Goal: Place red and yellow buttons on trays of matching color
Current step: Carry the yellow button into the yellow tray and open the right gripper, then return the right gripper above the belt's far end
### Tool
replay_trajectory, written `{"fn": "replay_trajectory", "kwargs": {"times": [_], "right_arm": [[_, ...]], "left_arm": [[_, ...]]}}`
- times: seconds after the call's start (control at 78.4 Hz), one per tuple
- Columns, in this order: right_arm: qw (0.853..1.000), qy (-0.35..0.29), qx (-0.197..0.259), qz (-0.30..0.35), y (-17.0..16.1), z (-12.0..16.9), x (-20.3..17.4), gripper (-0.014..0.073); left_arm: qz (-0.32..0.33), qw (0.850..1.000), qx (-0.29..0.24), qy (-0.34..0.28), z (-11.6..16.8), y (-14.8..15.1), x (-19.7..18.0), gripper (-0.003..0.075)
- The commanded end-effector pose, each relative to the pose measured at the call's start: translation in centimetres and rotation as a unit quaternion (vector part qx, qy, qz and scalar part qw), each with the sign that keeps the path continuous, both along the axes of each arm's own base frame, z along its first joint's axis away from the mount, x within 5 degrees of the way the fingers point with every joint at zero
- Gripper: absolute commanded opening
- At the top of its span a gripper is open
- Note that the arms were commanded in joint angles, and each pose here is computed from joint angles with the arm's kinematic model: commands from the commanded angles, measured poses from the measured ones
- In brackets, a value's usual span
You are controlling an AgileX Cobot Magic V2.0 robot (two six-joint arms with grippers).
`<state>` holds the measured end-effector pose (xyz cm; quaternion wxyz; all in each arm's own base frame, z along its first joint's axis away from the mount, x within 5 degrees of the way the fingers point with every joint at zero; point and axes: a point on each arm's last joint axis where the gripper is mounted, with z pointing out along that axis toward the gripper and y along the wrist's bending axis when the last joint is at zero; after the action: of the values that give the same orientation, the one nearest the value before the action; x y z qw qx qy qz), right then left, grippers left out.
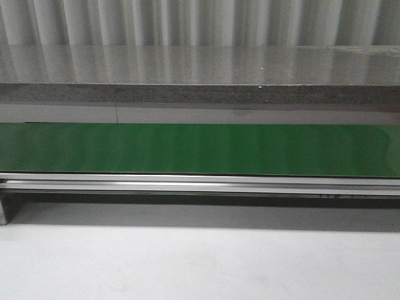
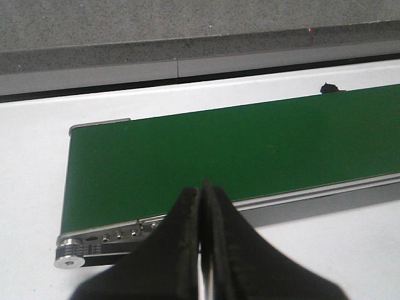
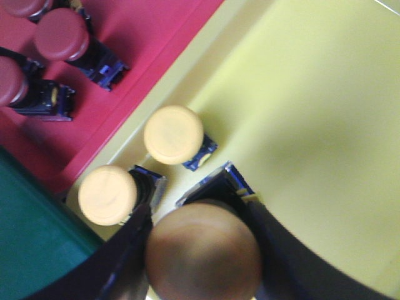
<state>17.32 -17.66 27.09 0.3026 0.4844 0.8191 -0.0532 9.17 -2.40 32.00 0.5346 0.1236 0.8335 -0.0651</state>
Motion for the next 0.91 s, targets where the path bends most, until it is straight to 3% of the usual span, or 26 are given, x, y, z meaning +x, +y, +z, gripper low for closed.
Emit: {"fn": "replay_trajectory", "kwargs": {"times": [0.0, 0.753, 0.893], "right_arm": [[0.999, -0.027, -0.038, -0.005, -0.4, 1.0, 0.0, 0.0163], [0.998, 0.053, 0.041, -0.017, -3.2, -6.0, 1.7, 0.0164], [0.998, 0.050, 0.041, -0.021, -3.4, -6.1, 1.8, 0.0218]], "left_arm": [[0.002, 0.999, -0.016, -0.048, 1.5, -0.1, 0.2, -0.0020], [0.002, 0.999, -0.016, -0.048, 1.5, -0.1, 0.2, -0.0020], [0.002, 0.999, -0.016, -0.048, 1.5, -0.1, 0.2, -0.0020]]}}
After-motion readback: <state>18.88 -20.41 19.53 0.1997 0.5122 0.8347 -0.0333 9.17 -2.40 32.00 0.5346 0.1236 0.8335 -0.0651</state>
